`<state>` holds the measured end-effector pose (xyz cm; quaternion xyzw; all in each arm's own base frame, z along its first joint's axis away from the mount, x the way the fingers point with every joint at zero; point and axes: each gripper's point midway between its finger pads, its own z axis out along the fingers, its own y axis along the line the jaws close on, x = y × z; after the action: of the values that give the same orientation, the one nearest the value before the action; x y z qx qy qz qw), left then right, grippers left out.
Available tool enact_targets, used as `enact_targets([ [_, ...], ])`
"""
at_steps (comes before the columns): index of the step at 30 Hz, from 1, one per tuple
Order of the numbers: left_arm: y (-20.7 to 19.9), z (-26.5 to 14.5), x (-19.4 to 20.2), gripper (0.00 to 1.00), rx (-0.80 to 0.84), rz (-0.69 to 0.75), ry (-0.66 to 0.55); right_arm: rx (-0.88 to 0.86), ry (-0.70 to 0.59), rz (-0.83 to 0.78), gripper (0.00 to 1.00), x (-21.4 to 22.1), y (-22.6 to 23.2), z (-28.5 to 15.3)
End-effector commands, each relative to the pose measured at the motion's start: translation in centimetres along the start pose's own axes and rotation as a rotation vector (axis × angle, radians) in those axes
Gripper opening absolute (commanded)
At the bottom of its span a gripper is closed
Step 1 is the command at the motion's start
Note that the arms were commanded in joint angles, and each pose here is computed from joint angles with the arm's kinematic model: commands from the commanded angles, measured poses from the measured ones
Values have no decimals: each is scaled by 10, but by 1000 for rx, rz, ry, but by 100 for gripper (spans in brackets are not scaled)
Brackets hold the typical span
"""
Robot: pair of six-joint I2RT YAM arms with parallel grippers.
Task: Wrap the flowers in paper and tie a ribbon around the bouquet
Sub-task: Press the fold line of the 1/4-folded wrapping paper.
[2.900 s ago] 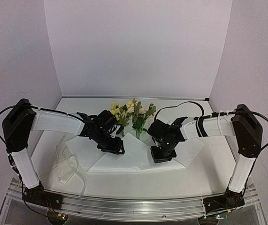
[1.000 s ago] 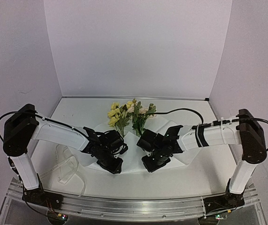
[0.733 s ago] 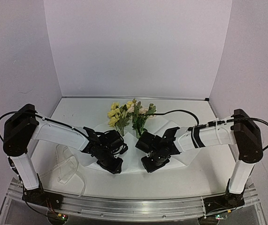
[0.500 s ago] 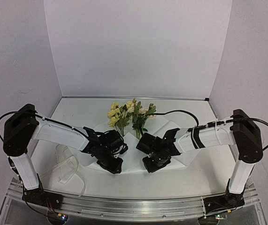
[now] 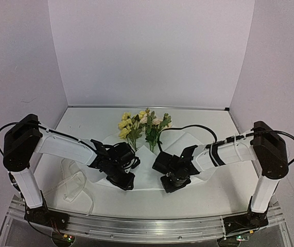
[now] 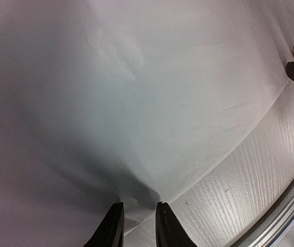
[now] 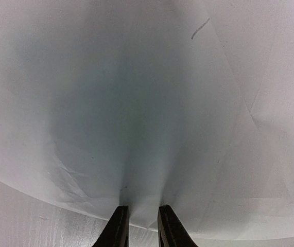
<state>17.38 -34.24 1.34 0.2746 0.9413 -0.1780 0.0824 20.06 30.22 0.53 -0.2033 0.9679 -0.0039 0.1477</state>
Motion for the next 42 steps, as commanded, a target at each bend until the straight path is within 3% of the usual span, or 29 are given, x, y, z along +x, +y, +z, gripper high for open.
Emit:
enact_targets([
  [1,14,-1,12,23,-27,-31,9,41,10,25,22,6,-10,5],
  [14,55,-11,57,21,-110,-192,43,31,29,59,22,10,-13,7],
  [27,109,-23,93,17,-232,-530,58,11,28,86,22,9,-14,5],
  [42,125,-34,138,14,-289,-741,115,-20,20,127,22,9,-16,5],
])
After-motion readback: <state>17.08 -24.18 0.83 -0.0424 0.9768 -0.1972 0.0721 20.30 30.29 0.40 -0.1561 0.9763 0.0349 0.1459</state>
